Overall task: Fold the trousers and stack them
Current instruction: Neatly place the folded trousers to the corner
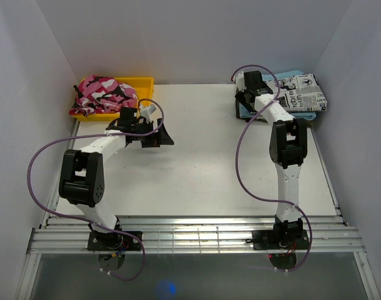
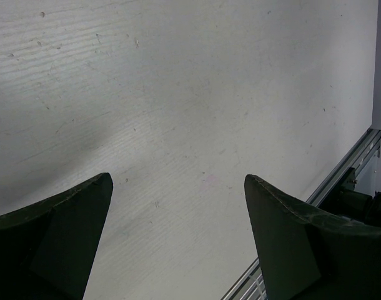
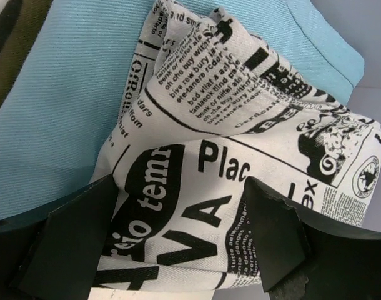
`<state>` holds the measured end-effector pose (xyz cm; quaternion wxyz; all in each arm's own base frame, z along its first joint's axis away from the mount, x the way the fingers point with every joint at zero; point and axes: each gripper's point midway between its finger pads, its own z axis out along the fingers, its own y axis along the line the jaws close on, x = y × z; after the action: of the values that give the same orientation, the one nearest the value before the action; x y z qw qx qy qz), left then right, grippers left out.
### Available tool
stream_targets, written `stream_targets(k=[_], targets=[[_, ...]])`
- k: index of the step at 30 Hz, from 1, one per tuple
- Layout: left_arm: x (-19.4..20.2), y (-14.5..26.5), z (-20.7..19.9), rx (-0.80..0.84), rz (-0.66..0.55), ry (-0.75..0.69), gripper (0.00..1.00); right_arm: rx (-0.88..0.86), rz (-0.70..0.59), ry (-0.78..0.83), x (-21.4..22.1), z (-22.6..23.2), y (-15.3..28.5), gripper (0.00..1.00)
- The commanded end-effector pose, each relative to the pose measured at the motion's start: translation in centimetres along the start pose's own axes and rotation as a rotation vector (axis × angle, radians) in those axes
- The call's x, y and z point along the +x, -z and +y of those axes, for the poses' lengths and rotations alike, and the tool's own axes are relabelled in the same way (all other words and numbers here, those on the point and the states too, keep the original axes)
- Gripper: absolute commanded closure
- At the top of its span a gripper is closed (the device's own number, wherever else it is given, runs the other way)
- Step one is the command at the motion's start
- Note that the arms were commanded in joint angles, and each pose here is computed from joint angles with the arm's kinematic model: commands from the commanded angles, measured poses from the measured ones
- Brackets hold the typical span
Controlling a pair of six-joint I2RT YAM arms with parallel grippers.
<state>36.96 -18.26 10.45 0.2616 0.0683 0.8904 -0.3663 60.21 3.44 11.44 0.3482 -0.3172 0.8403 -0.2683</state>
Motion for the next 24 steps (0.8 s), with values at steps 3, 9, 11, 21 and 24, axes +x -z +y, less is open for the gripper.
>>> stream_targets(k=[3, 9, 11, 21, 24], targets=[[-1.1, 0.8, -1.2, 0.043, -0.032, -0.012, 0.02, 0.024, 0.032, 0.018, 1.5, -0.8, -0.5, 0.12], [-0.9, 0.7, -1.3, 0.051, -0.028, -0.003, 0.02, -0.016, -0.015, -0.034, -0.4, -0.8, 1.2, 0.11], [-0.9, 0.7, -1.3, 0.054, -0.027, 0.000, 0.02, -0.017, -0.039, -0.038, -1.5, -0.6, 1.9, 0.11], [-0.9, 0.9, -1.6, 0.059, -0.033, 0.000, 0.02, -0.032, -0.049, -0.030, -2.6, 0.5, 2.5, 0.11], [-0.8, 0.9, -1.5, 0.057, -0.031, 0.000, 0.02, -0.032, -0.030, -0.017, -1.9, 0.9, 2.0, 0.11]])
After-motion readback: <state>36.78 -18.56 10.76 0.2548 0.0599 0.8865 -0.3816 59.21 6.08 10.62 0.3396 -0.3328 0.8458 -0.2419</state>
